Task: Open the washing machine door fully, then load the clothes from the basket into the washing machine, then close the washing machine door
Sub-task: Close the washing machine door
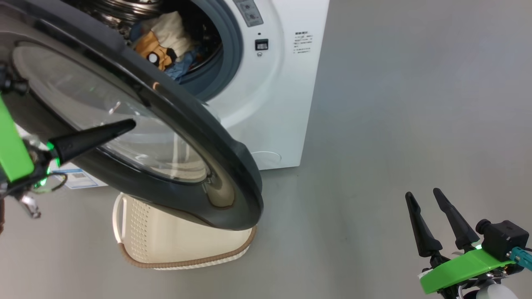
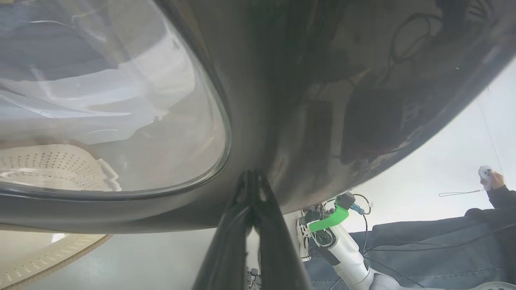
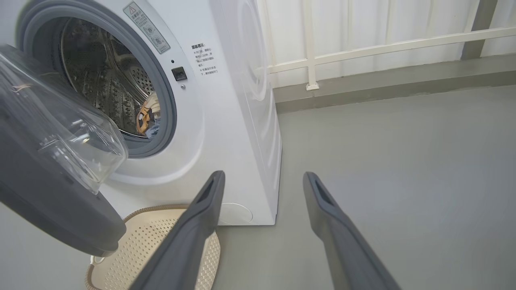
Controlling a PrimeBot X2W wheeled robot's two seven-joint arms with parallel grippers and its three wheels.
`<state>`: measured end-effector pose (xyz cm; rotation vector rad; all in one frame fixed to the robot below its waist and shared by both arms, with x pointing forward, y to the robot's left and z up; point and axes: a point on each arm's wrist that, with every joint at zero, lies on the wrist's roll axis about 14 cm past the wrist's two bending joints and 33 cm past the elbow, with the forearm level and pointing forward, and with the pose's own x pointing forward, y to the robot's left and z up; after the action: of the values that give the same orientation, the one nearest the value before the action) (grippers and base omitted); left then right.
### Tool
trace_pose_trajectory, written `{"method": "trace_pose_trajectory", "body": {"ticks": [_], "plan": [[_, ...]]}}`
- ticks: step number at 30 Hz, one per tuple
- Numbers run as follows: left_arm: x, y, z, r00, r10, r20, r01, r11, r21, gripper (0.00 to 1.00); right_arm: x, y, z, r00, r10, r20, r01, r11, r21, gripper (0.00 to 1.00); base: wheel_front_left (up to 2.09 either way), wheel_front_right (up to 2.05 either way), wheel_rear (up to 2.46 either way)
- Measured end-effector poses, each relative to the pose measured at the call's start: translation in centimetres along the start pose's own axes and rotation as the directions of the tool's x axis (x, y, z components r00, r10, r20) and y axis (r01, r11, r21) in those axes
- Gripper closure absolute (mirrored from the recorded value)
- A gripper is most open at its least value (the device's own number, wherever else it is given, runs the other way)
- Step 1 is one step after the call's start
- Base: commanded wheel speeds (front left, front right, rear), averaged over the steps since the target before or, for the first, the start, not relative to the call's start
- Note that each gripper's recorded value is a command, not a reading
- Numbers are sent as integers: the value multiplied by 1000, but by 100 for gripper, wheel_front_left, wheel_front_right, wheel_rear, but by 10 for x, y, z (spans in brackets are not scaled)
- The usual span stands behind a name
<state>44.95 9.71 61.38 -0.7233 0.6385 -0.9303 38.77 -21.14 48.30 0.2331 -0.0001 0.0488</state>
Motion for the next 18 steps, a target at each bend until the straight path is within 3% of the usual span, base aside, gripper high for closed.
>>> {"method": "trace_pose_trajectory", "body": {"ticks": [2,3,4,18], "plan": [[-7,5,-4,1000,18,15,-18,1000,-14,49,1,3,1,1000,8,3,-8,1000,1,0,0,0,0],[-11,8,-5,999,28,29,-28,999,-22,17,1,4,1,1000,12,3,-12,1000,1,0,0,0,0],[-15,11,-7,999,39,36,-38,999,-28,0,1,5,0,1000,15,1,-15,1000,2,0,0,0,0],[-50,57,-47,969,203,143,-181,971,-157,0,6,15,-1,999,51,-2,-51,999,-2,0,0,0,0]]}}
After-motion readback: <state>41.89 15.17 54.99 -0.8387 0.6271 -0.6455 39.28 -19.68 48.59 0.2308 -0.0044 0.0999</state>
